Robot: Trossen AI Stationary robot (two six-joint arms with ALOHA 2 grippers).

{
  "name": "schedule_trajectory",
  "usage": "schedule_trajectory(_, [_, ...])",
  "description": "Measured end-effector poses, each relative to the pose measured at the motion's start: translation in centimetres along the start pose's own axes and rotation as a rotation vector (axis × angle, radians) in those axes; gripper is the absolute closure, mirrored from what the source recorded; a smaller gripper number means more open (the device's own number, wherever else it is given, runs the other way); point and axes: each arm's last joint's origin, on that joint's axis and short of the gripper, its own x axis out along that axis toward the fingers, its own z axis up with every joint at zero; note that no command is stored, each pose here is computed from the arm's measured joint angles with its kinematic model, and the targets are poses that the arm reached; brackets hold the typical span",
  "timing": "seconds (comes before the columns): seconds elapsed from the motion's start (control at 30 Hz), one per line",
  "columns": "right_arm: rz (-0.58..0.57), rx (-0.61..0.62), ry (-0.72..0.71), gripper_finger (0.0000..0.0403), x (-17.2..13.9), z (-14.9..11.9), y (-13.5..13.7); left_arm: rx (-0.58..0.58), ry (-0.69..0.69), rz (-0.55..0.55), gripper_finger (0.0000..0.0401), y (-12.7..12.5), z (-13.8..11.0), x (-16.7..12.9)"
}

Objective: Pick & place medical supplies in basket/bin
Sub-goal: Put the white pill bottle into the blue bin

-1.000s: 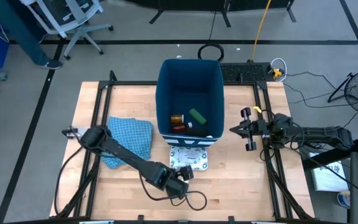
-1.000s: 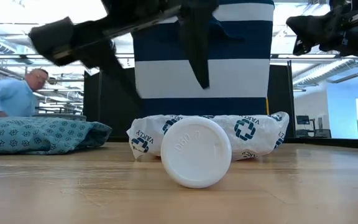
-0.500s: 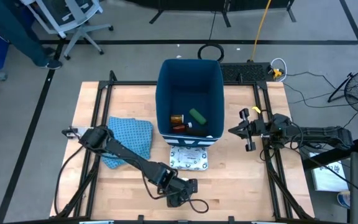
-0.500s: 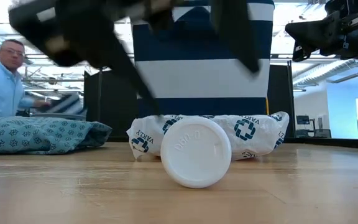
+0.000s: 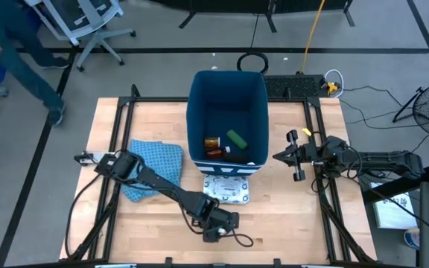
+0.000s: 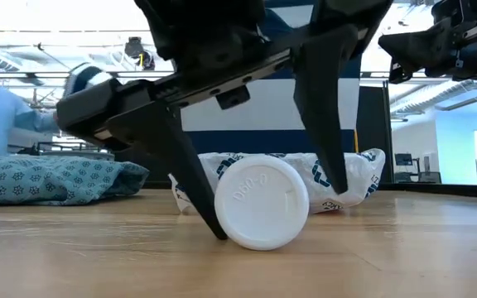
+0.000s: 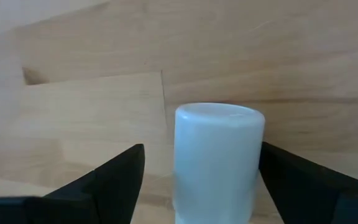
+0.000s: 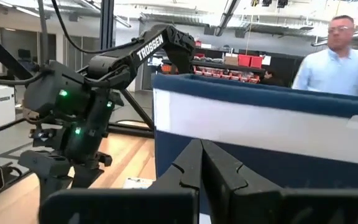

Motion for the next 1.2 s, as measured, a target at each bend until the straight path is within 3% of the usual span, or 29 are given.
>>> schedule_trajectory(0.13, [0.0, -0.008, 0.0, 0.0403, 0.0, 0.0, 0.0, -0.053, -0.056, -0.034, 0.0125, 0.0, -0.7, 0.1])
schedule_trajectory(0.37, [-0.001, -0.031, 0.0, 0.0403, 0.0, 0.0, 0.0, -0.122, -0.054, -0.054, 0.0236, -0.1, -1.0, 0.1])
schedule_trajectory(0.6, [-0.002, -0.053, -0.001, 0.0403, 0.0, 0.0, 0.0, -0.221, 0.053, -0.003, 0.0228, 0.2, -1.0, -1.4])
schedule_trajectory(0.77, [-0.003, -0.057, -0.001, 0.0403, 0.0, 0.0, 0.0, -0.292, 0.054, 0.023, 0.0192, 0.5, -0.7, -5.5])
schedule_trajectory(1.0, [-0.002, -0.032, 0.001, 0.0403, 0.0, 0.0, 0.0, -0.566, -0.009, 0.039, 0.0236, -0.2, -0.2, -14.2])
schedule_trajectory(1.2, [-0.001, 0.0, 0.001, 0.0403, 0.0, 0.0, 0.0, -0.766, -0.15, 0.019, 0.022, -2.4, -0.2, -22.7])
